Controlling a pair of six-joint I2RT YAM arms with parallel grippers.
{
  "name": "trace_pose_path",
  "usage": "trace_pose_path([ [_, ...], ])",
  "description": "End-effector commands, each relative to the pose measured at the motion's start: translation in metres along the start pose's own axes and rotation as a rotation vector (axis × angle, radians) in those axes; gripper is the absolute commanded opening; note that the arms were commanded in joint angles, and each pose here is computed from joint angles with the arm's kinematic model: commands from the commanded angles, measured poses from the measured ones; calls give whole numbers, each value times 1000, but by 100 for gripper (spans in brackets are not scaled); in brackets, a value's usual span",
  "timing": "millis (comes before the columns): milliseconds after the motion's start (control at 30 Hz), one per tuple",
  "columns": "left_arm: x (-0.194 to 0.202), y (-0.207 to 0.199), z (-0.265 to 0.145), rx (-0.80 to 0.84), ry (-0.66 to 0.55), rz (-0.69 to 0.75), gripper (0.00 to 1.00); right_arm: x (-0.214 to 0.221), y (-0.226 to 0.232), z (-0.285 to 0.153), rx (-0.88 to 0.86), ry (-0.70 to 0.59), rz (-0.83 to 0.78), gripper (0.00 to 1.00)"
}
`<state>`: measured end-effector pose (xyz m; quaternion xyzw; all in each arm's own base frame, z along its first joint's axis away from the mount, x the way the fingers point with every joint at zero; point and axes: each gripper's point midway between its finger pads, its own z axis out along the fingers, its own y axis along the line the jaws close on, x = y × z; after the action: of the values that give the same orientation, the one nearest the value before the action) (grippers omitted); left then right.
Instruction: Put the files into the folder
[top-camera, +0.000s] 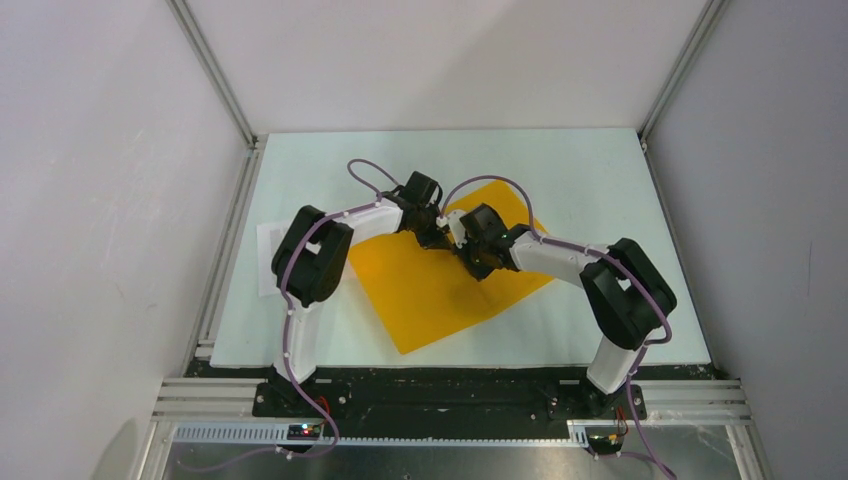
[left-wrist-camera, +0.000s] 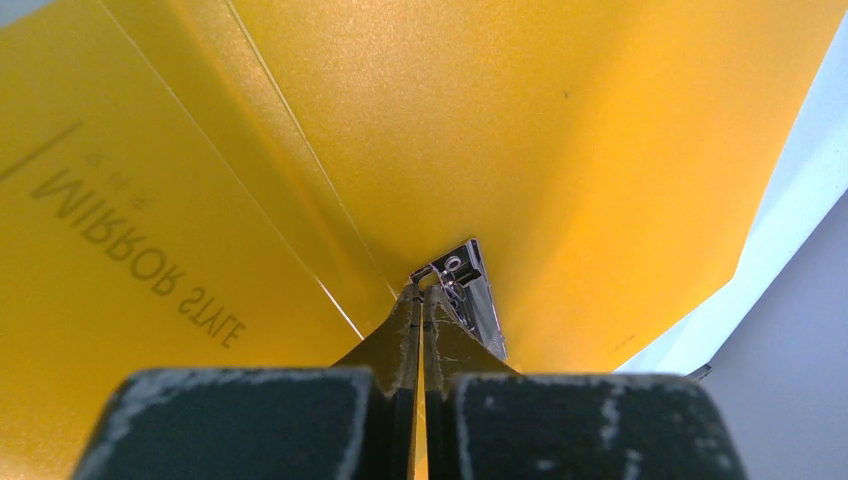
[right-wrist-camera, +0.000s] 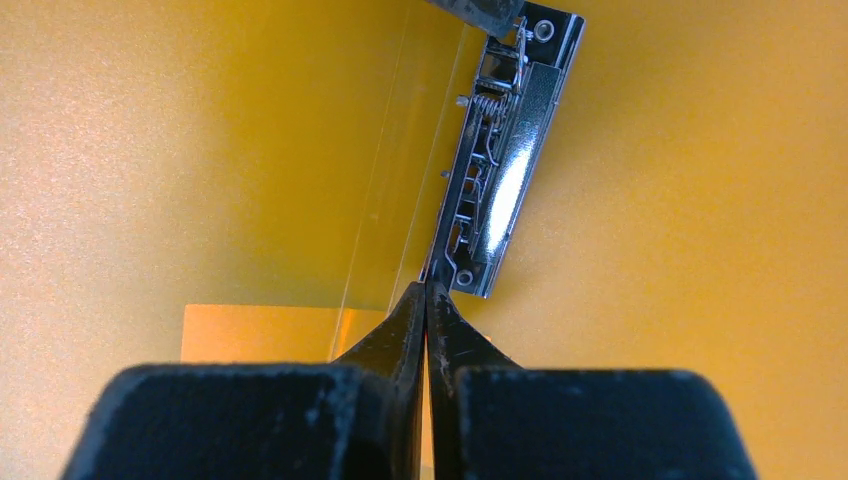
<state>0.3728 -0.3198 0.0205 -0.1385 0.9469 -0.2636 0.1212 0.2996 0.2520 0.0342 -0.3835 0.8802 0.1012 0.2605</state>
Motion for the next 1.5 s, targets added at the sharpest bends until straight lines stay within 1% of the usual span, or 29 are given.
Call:
trace_pose_path([
  [0, 8, 46, 12, -160, 27, -17, 0, -21, -6, -1, 23, -50, -29, 3],
  [167, 8, 46, 12, -157, 28, -14, 0, -11, -5, 4, 23, -12, -19, 5],
  [400, 8, 46, 11, -157, 27, -12, 0, -9, -2, 10, 21, 10, -27, 12],
  [567, 7, 46, 12, -157, 27, -16, 0, -4, -2, 13, 24, 53, -30, 11],
  [767, 7, 47, 12, -155, 30, -20, 0, 17, -4, 14, 43, 149, -22, 11],
  [933, 7, 46, 11, -153, 31, -21, 0, 30, -5, 12, 52, 203, -18, 11],
  [1233, 1, 44, 9, -146, 16, -13, 0, 47, 2, 20, 56, 273, -74, 10],
  [1467, 0, 44, 8, -141, 19, -17, 0, 69, 11, 21, 49, 359, -100, 6],
])
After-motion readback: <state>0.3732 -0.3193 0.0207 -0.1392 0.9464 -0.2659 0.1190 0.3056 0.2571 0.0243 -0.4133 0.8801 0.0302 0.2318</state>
